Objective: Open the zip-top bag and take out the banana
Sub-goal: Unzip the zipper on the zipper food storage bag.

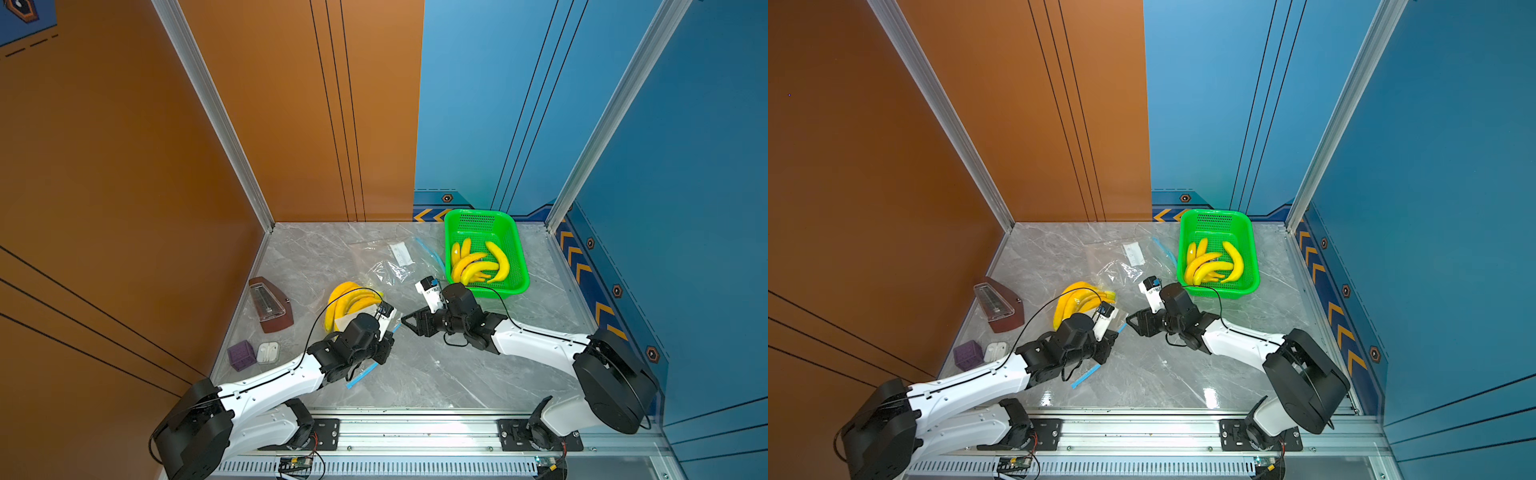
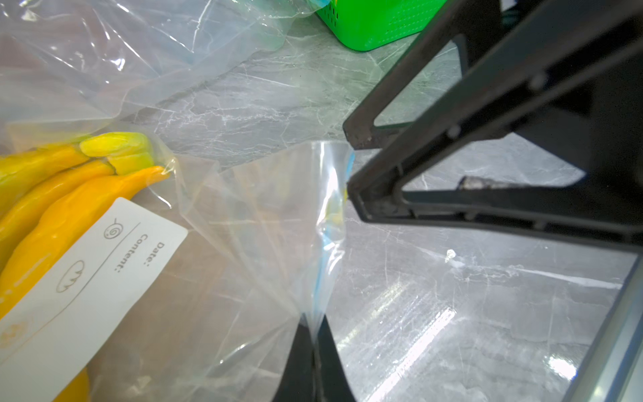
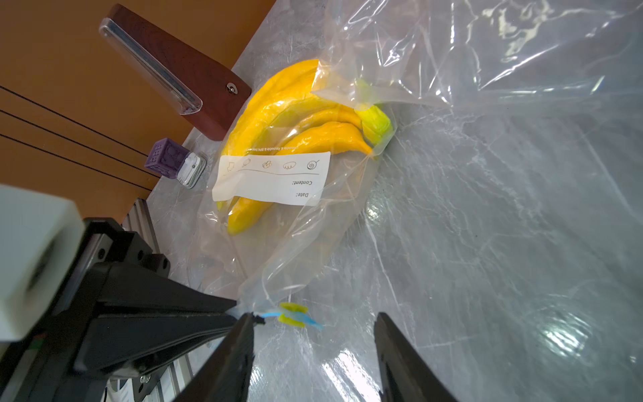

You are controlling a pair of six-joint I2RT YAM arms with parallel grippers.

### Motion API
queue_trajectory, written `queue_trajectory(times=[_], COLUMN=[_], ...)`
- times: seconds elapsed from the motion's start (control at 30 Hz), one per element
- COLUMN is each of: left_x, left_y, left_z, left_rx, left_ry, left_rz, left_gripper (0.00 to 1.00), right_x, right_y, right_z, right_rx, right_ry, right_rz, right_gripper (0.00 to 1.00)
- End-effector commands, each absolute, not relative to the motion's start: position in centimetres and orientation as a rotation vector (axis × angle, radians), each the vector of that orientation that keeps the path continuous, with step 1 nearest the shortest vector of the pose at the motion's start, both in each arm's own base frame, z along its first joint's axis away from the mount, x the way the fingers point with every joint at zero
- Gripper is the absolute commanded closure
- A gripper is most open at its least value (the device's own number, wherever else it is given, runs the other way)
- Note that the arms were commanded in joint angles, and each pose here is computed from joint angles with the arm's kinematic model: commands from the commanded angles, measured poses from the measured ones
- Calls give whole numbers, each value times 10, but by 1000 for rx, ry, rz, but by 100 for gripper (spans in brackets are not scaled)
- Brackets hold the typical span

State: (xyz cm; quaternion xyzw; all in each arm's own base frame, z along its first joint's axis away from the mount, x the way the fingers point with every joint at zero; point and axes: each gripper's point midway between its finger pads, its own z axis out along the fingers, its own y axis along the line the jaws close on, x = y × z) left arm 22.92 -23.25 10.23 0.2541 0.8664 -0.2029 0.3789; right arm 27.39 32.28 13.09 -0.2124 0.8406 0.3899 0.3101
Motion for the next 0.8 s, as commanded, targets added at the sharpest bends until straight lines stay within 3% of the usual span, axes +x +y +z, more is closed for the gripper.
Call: queue_trajectory(times=[0.0, 0.13, 0.57, 0.7, 0.77], left_x=[219, 218, 226, 228, 229], left_y=[-240, -241, -229, -227, -224], left_z=[101, 101, 102, 100, 100], left_rx=[731, 739, 685, 684, 672], left_ry=[2220, 2221, 2225, 2231, 2232], left_rz=[-584, -604, -544, -527, -501], left_gripper=[100, 100, 100, 90, 83], right_x=[268, 255, 243, 251, 255], right_y=[327, 337, 346, 349, 350], right_z=[143, 142, 137, 140, 143], right_rx=[-661, -778, -830, -744, -694], right_ry=[2127, 2120, 2162, 2201, 2219], right_rz=[1089, 1122, 1117, 1117, 1119], right_gripper=[44, 47, 80, 100, 100])
